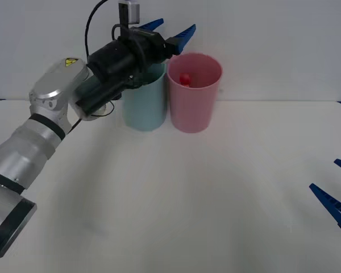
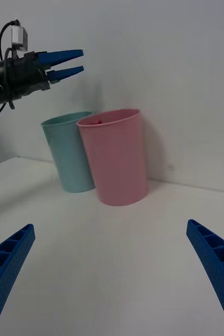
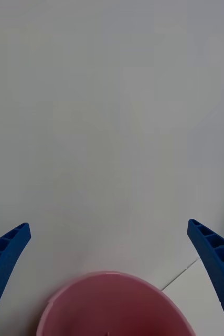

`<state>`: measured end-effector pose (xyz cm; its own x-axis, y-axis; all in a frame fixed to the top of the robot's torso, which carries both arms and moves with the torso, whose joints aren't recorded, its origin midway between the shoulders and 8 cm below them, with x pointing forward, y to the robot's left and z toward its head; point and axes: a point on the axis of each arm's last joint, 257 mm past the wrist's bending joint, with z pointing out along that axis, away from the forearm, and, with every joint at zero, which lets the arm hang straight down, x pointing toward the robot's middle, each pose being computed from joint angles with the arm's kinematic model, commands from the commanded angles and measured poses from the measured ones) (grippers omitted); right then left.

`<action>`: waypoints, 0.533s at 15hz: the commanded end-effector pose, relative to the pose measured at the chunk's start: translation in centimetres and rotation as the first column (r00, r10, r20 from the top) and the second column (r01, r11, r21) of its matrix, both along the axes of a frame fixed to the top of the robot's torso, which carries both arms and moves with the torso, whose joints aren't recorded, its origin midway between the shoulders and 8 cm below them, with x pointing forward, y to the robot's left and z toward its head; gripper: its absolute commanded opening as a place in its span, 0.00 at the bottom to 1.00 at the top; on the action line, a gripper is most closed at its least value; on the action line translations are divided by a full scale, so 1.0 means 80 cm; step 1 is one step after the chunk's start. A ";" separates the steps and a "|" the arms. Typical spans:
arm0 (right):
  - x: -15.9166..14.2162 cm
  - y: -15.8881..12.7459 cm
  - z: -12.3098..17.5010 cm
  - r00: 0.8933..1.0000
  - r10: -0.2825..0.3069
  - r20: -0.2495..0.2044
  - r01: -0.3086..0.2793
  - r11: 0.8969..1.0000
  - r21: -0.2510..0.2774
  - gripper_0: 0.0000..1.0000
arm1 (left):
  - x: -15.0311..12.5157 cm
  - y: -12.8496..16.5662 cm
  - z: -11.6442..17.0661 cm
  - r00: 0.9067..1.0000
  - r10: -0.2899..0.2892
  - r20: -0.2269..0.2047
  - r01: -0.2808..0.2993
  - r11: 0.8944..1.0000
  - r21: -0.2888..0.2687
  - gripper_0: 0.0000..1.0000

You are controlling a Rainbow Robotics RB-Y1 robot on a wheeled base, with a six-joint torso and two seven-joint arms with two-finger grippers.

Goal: Grasp the object on the table and drop it into the matching bin: aluminum can to the light blue bin, PET bottle to the pink bin.

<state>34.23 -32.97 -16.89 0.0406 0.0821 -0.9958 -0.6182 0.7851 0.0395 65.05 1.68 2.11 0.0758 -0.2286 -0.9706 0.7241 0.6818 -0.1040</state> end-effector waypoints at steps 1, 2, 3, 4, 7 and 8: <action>0.000 0.000 0.000 1.000 0.000 0.000 0.000 1.000 0.000 1.00 | -0.022 0.044 0.003 0.999 -0.032 0.008 0.032 0.999 -0.023 1.00; 0.000 0.000 0.000 1.000 0.000 0.000 0.000 1.000 0.000 1.00 | -0.030 0.063 0.005 0.999 -0.036 0.015 0.037 0.999 -0.038 1.00; 0.000 0.000 0.000 1.000 0.000 0.000 0.000 1.000 0.000 1.00 | -0.040 0.088 0.002 0.999 -0.035 0.019 0.036 0.998 -0.048 1.00; 0.000 0.000 0.000 1.000 0.000 0.000 0.000 1.000 0.000 1.00 | -0.046 0.111 -0.003 0.999 -0.021 0.028 0.022 0.999 -0.043 1.00; 0.000 0.000 0.000 1.000 0.000 0.000 0.000 1.000 0.000 1.00 | -0.067 0.210 -0.020 0.995 0.075 0.066 -0.073 0.997 -0.029 1.00; 0.000 0.000 0.000 1.000 0.000 0.000 0.000 1.000 0.000 1.00 | -0.086 0.242 -0.026 0.992 0.094 0.080 -0.092 0.995 -0.024 1.00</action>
